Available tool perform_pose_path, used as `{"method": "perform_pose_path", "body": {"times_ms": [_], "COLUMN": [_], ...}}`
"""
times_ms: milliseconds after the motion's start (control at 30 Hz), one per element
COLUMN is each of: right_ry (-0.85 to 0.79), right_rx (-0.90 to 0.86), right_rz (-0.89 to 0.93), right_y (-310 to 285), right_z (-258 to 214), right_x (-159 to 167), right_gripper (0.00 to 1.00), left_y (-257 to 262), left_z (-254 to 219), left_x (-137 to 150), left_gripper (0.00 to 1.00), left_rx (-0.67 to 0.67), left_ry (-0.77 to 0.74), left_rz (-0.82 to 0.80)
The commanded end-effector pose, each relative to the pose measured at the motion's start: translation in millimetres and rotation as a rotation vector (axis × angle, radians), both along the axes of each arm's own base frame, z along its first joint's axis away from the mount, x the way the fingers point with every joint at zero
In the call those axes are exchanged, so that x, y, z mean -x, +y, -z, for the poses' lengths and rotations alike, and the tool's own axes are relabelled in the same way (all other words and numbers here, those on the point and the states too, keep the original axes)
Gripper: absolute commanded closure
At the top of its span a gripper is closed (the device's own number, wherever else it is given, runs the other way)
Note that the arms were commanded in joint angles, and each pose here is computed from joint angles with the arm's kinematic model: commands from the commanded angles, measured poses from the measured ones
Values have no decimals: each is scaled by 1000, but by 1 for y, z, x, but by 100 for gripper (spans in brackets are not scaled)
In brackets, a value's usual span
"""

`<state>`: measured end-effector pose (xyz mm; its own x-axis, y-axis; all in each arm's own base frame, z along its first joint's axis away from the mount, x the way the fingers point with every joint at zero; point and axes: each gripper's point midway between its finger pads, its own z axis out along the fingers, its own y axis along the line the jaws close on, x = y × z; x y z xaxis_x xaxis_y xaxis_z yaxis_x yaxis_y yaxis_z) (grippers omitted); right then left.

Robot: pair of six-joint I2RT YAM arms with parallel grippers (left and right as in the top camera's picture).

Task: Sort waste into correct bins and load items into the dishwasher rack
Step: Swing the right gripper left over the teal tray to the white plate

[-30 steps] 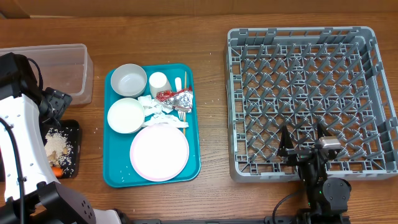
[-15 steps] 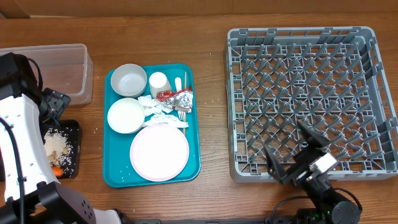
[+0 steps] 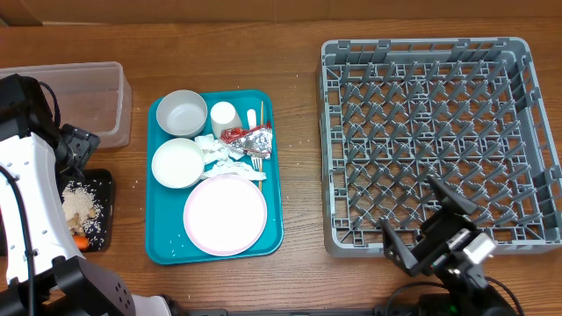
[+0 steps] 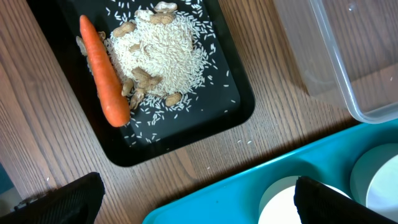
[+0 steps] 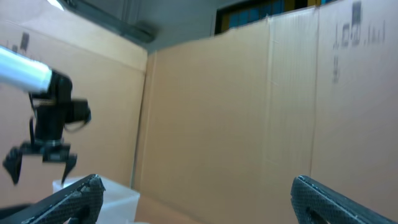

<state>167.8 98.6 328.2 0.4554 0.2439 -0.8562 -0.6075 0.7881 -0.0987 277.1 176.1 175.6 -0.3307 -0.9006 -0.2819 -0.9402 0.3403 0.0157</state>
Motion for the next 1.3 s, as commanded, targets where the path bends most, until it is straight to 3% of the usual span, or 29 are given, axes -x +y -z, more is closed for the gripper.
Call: {"method": "perform_pose_path", "body": {"times_ms": [0, 267, 533, 733, 900, 1100, 1267], "right_ry": [-64, -53, 227, 484, 784, 963, 1026], "right_rx": [-43, 45, 107, 326, 527, 658, 690], "right_rz": [13, -130, -469, -573, -251, -163, -273], "right_y": [-6, 18, 90, 185, 212, 212, 221], "right_z": [-47, -117, -142, -94, -23, 27, 42], "right_x": [14, 8, -64, -113, -164, -163, -145], "right_gripper": [0, 0, 0, 0, 0, 0, 0], "left_y": [2, 2, 3, 2, 2, 2, 2], "left_z": [1, 1, 1, 1, 1, 1, 1], "left_x": [2, 2, 3, 2, 2, 2, 2], "left_gripper": [0, 0, 0, 0, 0, 0, 0], "left_rx": [-13, -13, -13, -13, -13, -13, -13], "left_ry": [10, 10, 10, 10, 10, 9, 10], "left_rz": [-22, -22, -24, -23, -23, -23, -23]}}
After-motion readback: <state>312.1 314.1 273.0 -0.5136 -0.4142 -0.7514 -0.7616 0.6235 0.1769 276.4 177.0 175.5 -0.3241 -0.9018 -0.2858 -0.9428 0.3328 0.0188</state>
